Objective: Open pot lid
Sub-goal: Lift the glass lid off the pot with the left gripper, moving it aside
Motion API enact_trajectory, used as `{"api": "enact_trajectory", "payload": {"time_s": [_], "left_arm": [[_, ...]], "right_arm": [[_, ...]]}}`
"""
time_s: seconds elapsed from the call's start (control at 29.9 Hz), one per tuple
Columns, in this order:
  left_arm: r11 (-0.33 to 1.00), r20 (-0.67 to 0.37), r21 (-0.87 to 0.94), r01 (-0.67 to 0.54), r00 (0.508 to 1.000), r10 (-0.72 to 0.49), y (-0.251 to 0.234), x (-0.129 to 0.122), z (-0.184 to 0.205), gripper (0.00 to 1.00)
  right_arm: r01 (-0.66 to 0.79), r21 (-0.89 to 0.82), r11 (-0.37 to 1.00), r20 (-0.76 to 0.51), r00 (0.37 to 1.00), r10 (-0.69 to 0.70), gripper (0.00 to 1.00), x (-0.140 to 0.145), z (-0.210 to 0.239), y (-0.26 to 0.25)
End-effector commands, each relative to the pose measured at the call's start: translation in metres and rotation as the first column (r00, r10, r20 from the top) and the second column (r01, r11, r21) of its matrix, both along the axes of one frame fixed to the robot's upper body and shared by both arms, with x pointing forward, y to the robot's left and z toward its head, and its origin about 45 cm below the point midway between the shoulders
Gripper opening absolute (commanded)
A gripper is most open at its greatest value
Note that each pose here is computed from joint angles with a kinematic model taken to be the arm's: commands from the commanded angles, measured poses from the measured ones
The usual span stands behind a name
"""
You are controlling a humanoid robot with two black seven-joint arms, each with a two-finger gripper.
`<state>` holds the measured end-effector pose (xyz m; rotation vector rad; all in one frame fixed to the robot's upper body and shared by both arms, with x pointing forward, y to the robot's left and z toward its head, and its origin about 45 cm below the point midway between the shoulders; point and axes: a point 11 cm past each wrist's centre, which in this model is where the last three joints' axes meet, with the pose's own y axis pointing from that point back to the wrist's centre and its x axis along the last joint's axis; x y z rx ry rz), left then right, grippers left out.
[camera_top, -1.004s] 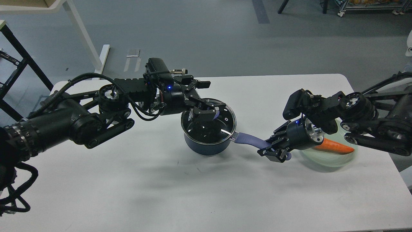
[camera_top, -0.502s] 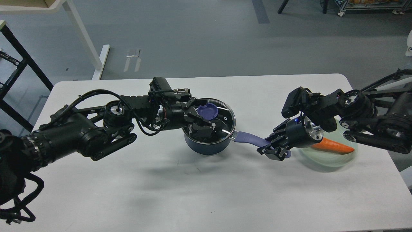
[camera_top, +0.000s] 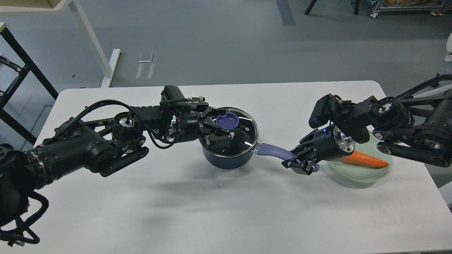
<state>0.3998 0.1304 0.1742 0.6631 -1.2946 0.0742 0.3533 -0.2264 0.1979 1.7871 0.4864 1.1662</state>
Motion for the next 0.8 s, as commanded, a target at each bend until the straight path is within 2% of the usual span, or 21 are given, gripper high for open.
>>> {"api": "enact_trajectory", "payload": {"time_s": [0.0, 0.23, 0.37, 0.47, 0.6, 0.77], "left_arm": [[1.0, 0.001, 0.003, 0.003, 1.0, -0.003, 0.0, -0.001, -0.001, 0.68], [1.0, 0.008, -0.005, 0.011, 1.0, -0.01, -0.002, 0.0, 0.004, 0.35], [1.0, 0.021, -0.019, 0.019, 1.0, -0.018, -0.002, 0.0, 0.014, 0.35], [1.0, 0.049, -0.007, 0.004, 0.999, -0.004, 0.017, 0.005, 0.028, 0.35], [0.999, 0.082, 0.016, -0.039, 0.996, 0.038, 0.062, 0.006, 0.047, 0.36], [0.983, 0.077, 0.055, -0.174, 0.982, 0.17, 0.143, -0.002, 0.063, 0.37]], "right_arm": [[0.0, 0.0, 1.0, 0.0, 1.0, 0.0, 0.27, 0.0, 0.0, 0.0], [0.0, 0.003, 1.0, -0.003, 1.0, 0.0, 0.27, -0.001, 0.0, 0.001], [0.009, 0.002, 1.0, -0.001, 1.0, -0.009, 0.27, 0.0, 0.001, -0.003], [0.01, 0.002, 1.0, 0.0, 1.0, -0.01, 0.27, 0.0, 0.001, -0.004], [0.015, -0.003, 1.0, -0.002, 1.0, -0.015, 0.27, -0.001, 0.001, -0.007], [0.013, -0.002, 1.0, -0.001, 1.0, -0.013, 0.27, -0.001, 0.001, -0.006]]}}
